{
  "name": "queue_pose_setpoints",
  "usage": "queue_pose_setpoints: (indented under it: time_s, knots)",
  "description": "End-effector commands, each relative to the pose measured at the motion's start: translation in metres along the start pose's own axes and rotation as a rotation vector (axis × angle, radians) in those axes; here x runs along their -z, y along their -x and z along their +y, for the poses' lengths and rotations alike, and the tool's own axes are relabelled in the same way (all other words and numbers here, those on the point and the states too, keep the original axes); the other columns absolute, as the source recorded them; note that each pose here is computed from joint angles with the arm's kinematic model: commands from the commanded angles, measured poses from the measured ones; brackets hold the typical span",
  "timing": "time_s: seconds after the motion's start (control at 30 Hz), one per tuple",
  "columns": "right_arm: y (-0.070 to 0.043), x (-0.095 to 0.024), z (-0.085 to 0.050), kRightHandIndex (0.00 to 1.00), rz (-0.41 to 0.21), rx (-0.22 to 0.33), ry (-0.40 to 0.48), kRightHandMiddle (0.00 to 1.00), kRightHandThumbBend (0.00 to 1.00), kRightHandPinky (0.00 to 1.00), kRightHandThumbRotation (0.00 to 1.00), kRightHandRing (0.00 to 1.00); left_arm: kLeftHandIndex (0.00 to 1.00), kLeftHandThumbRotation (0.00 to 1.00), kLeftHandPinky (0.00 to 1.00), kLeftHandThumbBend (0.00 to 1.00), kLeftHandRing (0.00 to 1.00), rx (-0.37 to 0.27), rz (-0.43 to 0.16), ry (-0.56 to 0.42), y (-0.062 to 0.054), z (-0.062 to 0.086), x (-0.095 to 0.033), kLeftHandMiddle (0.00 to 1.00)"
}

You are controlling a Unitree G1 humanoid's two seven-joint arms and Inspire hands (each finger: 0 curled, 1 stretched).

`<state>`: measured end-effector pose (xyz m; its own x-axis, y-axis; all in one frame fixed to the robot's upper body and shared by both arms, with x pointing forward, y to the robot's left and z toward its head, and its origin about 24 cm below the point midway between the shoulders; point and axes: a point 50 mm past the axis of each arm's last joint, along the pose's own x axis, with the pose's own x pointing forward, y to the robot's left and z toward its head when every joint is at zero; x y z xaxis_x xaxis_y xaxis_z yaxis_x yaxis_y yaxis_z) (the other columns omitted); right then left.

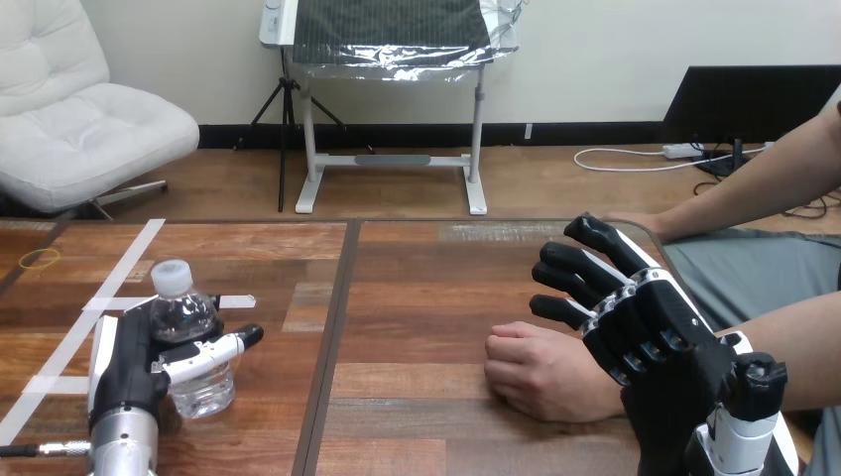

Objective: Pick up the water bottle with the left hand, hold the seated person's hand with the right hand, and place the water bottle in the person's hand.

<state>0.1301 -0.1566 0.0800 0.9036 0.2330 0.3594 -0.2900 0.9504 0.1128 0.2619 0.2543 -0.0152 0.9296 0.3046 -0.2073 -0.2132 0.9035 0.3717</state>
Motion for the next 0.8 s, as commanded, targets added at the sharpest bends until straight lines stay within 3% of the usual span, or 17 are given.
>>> queue_pose_setpoints:
  time_s: [0.0,0.53,0.77]
  knots:
    - [-0.01,-0.007,-0.001,0.87,-0.078,-0.007,0.014,0.83,0.92,0.78,1.0,0.84,0.46,0.0,0.32,0.68,0.38,-0.01,-0.139,-0.007,-0.012,-0.002,-0.037,0.42]
    - [-0.009,-0.006,-0.001,0.86,-0.075,-0.002,0.013,0.82,0.92,0.78,1.0,0.83,0.44,0.0,0.32,0.64,0.37,-0.009,-0.151,0.034,-0.008,-0.002,-0.036,0.41]
    - [-0.009,-0.006,-0.004,0.86,-0.062,-0.006,0.048,0.82,0.91,0.78,1.0,0.83,0.44,0.0,0.32,0.63,0.37,-0.013,-0.229,0.057,0.0,-0.001,-0.043,0.42]
